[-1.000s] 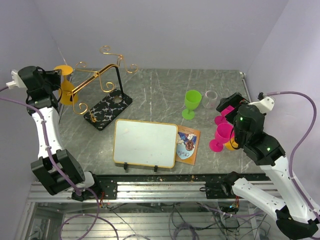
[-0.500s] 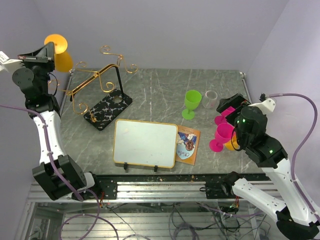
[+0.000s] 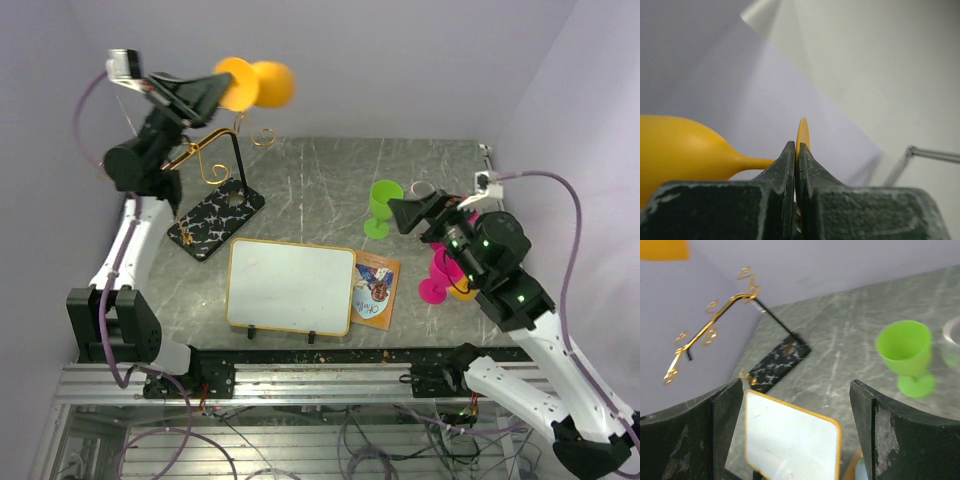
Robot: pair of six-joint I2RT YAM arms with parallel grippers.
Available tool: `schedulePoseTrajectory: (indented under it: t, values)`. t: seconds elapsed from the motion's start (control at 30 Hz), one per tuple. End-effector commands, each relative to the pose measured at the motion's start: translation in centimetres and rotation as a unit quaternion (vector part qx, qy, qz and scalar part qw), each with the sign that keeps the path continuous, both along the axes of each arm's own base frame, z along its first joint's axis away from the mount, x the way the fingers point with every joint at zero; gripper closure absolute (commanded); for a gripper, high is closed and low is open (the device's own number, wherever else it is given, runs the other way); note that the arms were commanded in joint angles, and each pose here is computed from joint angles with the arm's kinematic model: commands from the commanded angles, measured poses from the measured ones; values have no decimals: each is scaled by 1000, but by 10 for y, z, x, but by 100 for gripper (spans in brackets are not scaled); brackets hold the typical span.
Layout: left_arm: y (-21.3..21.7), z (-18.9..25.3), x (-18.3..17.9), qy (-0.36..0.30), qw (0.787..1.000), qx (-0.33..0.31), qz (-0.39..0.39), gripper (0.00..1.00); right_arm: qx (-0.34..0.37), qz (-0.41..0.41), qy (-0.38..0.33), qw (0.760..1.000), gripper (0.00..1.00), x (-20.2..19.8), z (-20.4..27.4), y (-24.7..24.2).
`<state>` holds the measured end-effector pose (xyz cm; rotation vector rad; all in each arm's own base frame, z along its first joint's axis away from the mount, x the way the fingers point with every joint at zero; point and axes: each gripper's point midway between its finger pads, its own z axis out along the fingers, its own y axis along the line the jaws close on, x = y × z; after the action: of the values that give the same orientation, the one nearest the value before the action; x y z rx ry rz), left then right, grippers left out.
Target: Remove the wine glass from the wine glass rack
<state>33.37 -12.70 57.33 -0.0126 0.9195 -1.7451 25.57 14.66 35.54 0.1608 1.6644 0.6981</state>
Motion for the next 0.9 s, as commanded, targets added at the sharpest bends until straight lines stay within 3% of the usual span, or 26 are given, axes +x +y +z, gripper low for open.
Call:
schedulePoseTrajectory:
  t: [0.0, 0.23, 0.37, 0.47, 0.73, 0.87]
  values:
    - [-61, 0, -70, -68, 990, 35, -121, 93, 32, 129, -77, 988, 12, -3, 44, 52]
    - [-105, -7, -111, -51, 974, 34, -218, 93, 33, 190, -101, 976, 1, 9, 72, 81]
    - [-114, -12, -132, -51, 963, 8, -265, 93, 94, 257, -137, 952, 1, 2, 93, 84]
    - [-114, -16, -144, -56, 957, 2, -285, 93, 149, 332, -177, 914, 3, -12, 110, 80]
    - [-111, -27, -155, -54, 952, -11, -302, 93, 216, 475, -218, 825, 17, -57, 123, 85]
    - [-109, -31, -158, -58, 946, -20, -317, 93, 262, 529, -240, 770, 41, -83, 134, 78]
